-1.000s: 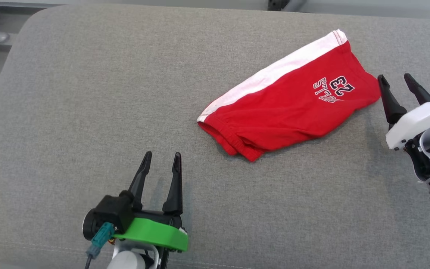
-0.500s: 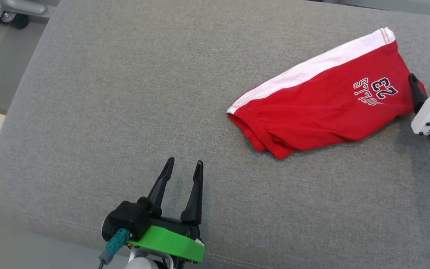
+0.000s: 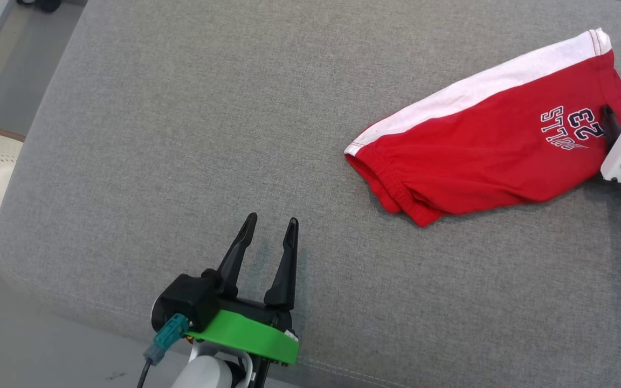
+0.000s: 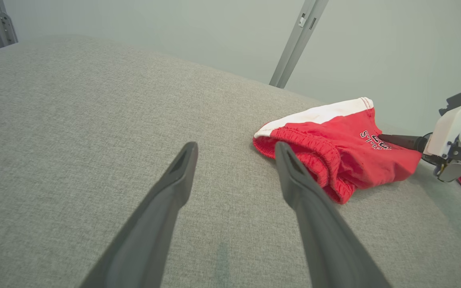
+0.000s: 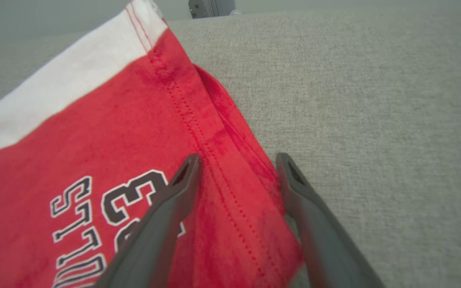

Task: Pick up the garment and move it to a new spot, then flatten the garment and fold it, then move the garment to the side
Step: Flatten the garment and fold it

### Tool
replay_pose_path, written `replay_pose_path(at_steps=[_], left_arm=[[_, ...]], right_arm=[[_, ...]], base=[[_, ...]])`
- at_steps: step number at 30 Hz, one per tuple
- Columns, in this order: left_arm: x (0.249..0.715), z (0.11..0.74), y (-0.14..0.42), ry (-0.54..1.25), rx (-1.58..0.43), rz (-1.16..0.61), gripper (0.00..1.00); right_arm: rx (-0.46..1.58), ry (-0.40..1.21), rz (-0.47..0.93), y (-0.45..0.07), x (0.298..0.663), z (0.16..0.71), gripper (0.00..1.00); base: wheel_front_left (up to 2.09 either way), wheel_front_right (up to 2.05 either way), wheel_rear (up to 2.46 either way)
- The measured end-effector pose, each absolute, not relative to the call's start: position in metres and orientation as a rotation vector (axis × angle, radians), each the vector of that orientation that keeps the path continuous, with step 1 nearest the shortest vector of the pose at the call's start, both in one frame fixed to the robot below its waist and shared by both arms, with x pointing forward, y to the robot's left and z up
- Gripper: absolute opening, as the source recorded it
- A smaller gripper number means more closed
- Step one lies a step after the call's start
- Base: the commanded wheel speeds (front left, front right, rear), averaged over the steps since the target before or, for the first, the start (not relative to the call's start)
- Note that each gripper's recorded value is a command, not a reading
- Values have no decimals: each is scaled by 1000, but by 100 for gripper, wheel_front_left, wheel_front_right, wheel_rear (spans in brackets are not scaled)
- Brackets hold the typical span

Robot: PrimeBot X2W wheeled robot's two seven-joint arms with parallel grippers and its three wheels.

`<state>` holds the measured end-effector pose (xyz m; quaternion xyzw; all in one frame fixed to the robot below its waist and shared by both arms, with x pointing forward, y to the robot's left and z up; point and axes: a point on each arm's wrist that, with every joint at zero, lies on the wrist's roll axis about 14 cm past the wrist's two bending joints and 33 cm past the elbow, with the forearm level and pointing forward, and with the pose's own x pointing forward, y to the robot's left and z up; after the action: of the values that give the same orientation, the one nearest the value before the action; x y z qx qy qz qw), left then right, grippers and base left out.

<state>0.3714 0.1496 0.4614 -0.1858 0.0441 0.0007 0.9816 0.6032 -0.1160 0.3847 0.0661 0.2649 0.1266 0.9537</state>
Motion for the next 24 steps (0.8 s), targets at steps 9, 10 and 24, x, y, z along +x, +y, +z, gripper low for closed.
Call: replay_pose_path(at_steps=[9, 10, 24], left_arm=[[375, 463, 144, 84, -369, -23, 100], [376, 464, 143, 81, -369, -26, 100], [378, 476, 115, 50, -369, -116, 100]], right_arm=[[208, 500, 230, -120, 597, 393, 0], [222, 491, 228, -120, 595, 395, 0], [337, 386, 167, -155, 534, 404, 0]], base=[[0, 0, 0], [0, 0, 0], [0, 0, 0]])
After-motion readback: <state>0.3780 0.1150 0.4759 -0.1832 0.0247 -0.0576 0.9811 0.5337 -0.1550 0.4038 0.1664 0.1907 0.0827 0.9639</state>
